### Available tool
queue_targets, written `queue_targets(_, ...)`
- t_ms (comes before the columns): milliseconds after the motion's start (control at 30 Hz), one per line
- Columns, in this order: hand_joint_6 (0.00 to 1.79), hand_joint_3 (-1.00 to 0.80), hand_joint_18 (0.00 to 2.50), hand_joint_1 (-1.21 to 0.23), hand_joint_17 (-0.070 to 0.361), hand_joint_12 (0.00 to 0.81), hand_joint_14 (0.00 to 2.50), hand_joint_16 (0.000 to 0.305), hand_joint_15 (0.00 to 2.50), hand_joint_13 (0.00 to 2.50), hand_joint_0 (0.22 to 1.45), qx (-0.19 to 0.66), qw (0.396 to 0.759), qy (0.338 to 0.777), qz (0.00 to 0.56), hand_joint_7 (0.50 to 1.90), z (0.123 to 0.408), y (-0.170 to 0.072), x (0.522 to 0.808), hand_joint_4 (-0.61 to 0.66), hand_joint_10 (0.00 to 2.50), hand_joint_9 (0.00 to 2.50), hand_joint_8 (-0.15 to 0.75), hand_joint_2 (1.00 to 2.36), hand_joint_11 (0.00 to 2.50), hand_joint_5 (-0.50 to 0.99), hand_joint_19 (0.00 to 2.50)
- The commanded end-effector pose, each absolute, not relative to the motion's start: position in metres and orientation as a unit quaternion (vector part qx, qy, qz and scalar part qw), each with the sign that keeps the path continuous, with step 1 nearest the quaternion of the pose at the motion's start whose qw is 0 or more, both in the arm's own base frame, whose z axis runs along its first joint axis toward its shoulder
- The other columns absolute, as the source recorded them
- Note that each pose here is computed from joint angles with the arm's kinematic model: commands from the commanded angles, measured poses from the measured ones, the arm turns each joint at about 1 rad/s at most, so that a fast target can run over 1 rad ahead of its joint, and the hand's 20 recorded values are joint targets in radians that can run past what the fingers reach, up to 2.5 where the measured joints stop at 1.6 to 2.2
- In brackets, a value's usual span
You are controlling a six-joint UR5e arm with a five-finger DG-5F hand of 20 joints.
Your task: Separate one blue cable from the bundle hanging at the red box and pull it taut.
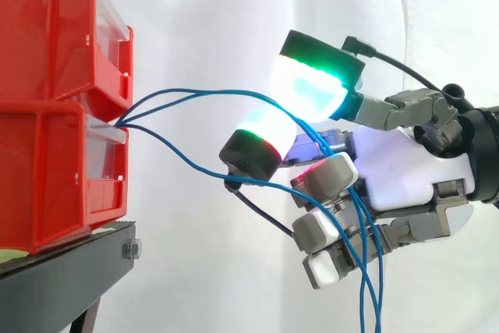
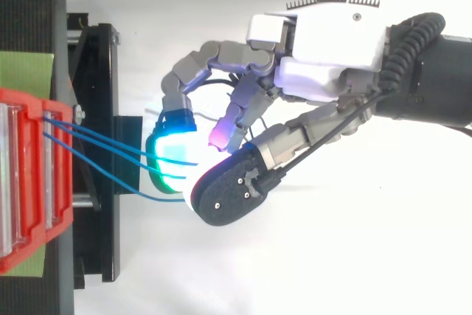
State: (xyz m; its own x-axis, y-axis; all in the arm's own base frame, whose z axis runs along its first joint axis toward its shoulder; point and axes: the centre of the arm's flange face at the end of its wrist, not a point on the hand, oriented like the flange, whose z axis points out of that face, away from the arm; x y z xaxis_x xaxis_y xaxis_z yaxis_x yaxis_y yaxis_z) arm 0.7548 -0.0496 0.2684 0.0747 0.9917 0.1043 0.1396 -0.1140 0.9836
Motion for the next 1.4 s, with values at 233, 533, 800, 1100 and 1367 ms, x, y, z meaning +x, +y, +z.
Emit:
queue_targets(233,0.94,-0.5,0.79,-0.98,0.107,0.345,0.03,0.047,0.76,0.96,0.73,0.578,0.451,0.49,0.472,0.99,0.2684,-0.0492,0.7548,-0.11,0.01,1.14,0.265,1.0,1.25,-0.18,0.58)
queue_targets(533,0.94,-0.5,0.78,-0.91,0.109,0.354,0.02,0.048,0.77,0.96,0.57,0.577,0.45,0.491,0.473,0.99,0.2683,-0.0489,0.7546,-0.1,0.01,1.16,0.269,1.0,1.26,-0.18,0.63)
queue_targets(800,0.92,-0.5,0.81,-0.71,0.118,0.374,0.02,0.052,0.77,0.99,0.51,0.578,0.451,0.49,0.472,0.93,0.2677,-0.0492,0.7545,-0.06,0.01,1.19,0.287,1.0,1.25,-0.18,0.64)
queue_targets(1100,0.91,-0.5,0.78,-0.7,0.11,0.36,0.03,0.049,0.78,0.98,0.63,0.578,0.451,0.49,0.472,1.0,0.2684,-0.0492,0.7548,-0.1,0.01,1.18,0.261,1.0,1.27,-0.18,0.67)
queue_targets(1367,0.91,-0.5,0.77,-0.89,0.109,0.35,0.02,0.048,0.76,0.98,0.81,0.578,0.45,0.49,0.472,1.26,0.2683,-0.049,0.7546,-0.17,0.01,1.18,0.265,1.0,1.27,-0.19,0.6)
